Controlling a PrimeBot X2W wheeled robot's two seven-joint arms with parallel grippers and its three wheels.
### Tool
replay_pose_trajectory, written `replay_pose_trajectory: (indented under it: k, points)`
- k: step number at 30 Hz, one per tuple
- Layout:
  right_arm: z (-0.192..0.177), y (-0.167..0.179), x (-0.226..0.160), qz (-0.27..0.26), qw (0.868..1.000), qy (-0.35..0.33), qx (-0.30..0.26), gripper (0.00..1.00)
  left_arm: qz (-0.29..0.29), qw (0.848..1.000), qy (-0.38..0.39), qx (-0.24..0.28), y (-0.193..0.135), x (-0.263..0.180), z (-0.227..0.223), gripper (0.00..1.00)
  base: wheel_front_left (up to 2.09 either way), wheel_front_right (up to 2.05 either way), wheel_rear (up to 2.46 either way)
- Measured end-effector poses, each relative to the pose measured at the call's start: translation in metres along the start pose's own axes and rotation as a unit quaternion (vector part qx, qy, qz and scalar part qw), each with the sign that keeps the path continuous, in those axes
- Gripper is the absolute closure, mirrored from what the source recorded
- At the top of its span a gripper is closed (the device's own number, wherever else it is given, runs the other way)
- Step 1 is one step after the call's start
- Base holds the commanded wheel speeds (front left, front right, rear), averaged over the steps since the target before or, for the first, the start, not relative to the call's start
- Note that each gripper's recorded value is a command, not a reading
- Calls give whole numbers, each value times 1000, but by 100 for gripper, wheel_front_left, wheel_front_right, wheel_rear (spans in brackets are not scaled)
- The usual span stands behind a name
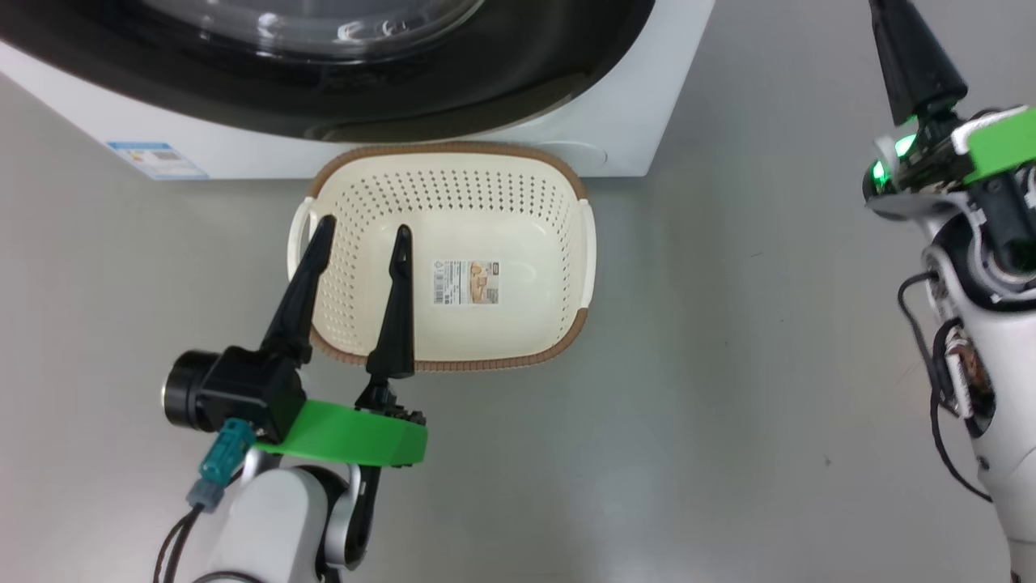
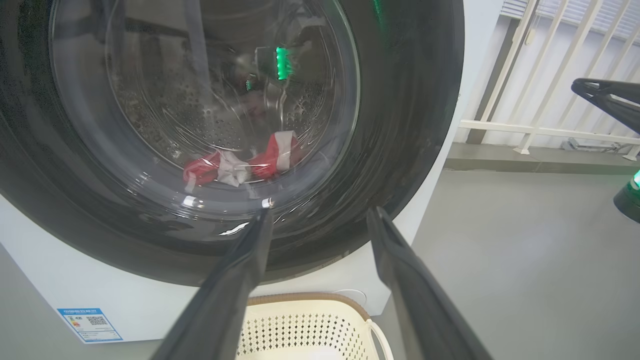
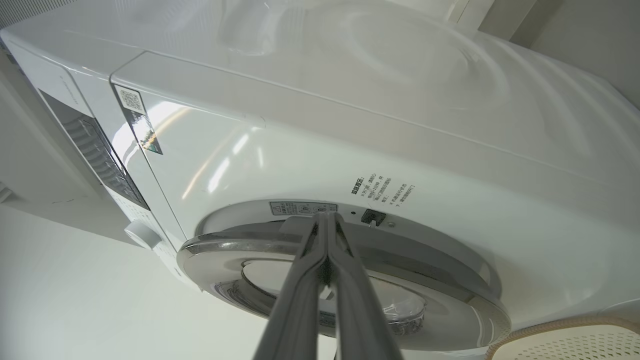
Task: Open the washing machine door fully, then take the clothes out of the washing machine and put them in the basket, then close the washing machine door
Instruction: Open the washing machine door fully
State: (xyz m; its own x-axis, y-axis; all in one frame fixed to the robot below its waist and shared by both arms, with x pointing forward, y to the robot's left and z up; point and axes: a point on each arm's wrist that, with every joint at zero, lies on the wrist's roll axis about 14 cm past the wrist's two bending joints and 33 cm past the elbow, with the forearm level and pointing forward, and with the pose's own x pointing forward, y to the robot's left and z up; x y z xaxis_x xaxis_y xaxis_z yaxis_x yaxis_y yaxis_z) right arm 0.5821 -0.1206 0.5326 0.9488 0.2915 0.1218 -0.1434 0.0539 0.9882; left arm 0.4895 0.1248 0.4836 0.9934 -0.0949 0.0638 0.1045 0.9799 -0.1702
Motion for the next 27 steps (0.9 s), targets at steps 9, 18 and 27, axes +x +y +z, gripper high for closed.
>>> replay_pose_trajectory:
  k: [9, 18, 27]
  points:
    - [-22, -7, 26, 8, 995, 94, 43, 100, 11, 1000, 23, 3, 9, -1, -19, 0, 0, 0, 0]
    - [-33, -11, 53, 26, 985, 145, 93, 100, 10, 999, 38, 5, 12, 5, -35, 0, 0, 0, 0]
    - [-44, -21, 75, 37, 973, 184, 137, 100, 12, 999, 51, 7, 17, 10, -49, 0, 0, 0, 0]
